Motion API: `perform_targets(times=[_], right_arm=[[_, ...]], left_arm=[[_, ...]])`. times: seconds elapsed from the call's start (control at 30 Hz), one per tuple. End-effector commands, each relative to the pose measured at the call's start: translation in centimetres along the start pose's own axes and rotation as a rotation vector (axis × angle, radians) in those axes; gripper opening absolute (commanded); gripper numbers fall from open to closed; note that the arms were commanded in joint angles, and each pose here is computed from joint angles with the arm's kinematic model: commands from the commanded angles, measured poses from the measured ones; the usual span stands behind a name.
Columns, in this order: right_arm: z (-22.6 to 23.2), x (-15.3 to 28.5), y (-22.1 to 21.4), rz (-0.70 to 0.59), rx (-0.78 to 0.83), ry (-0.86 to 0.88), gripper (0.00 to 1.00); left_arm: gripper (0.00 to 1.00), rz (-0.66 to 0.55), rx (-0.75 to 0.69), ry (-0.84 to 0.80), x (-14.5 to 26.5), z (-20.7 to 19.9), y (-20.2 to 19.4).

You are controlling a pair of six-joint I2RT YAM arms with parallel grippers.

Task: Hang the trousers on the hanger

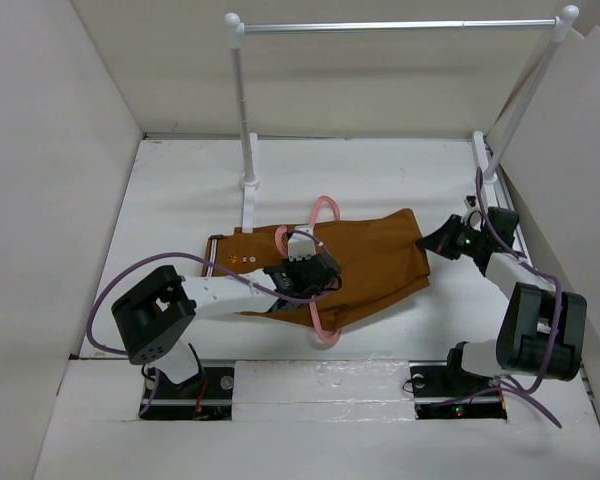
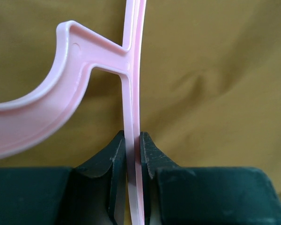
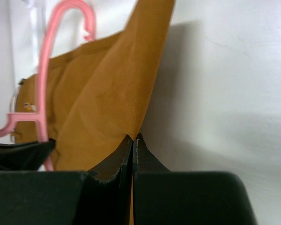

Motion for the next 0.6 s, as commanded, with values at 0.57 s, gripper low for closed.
perform_targets(times=[0.57], right_arm=[[0.8, 0.5, 3.6, -0.134, 0.137, 0.033, 0.00]], left_arm=[[0.00, -0.122, -0.044, 0.340, -0.4, 6.7, 4.7]])
Point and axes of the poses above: each gripper's point midway between its finger pads, its own x axis back along the fingers, its own z axis along the line the jaws close on, y = z × x, the point moved 4 cm from there along x, back along the fingers, and after that the axes turned 11 degrees about x, right-handed, at the moved point
